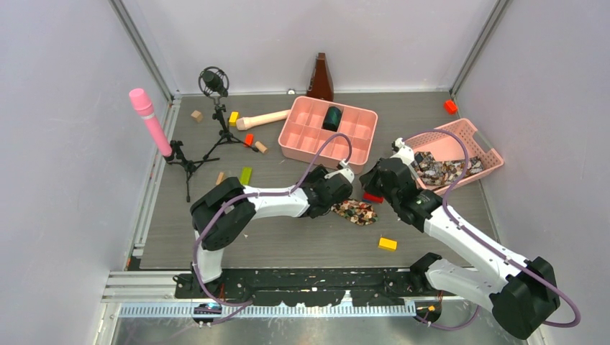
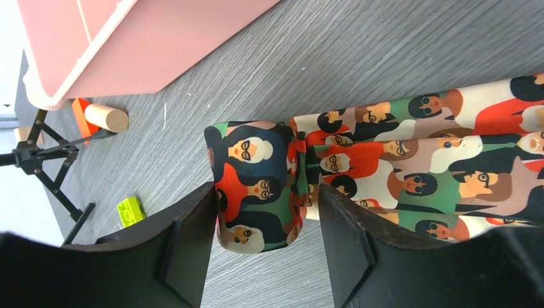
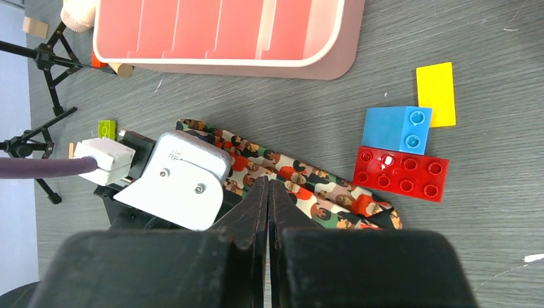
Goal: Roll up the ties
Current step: Roll the tie at the center of the board.
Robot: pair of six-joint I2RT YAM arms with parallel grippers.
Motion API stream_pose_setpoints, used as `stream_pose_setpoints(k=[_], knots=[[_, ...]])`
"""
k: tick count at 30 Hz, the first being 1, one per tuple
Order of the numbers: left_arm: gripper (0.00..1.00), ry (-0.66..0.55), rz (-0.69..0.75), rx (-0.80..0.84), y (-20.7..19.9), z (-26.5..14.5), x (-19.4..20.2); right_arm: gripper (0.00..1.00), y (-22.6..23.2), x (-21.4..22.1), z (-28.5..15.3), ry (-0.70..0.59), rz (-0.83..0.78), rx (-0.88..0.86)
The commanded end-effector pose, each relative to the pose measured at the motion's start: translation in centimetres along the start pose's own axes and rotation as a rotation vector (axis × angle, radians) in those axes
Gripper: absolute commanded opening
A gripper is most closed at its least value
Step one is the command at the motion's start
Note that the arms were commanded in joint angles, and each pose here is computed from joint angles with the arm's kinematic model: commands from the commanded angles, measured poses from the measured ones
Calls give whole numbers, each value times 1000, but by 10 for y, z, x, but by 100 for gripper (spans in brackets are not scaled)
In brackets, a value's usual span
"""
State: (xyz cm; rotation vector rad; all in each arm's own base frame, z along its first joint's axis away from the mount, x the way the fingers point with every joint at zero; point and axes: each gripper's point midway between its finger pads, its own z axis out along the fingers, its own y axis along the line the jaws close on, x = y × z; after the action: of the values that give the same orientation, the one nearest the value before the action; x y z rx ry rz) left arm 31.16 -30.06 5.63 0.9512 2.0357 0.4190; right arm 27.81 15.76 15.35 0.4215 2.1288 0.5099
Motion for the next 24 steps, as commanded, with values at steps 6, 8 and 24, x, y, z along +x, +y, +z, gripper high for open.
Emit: stream_pose_setpoints(k=[6,8,24], knots=[[55,-30,-17,37,-10,-7,-19,2,1,-16,-4,-56,16,7],[53,-23,-6,34,-11,-7,-17,2,0,-14,-4,-51,15,11],[52,-43,18,66,-25,-23,-27,2,-6,-12,-5,-47,20,26]])
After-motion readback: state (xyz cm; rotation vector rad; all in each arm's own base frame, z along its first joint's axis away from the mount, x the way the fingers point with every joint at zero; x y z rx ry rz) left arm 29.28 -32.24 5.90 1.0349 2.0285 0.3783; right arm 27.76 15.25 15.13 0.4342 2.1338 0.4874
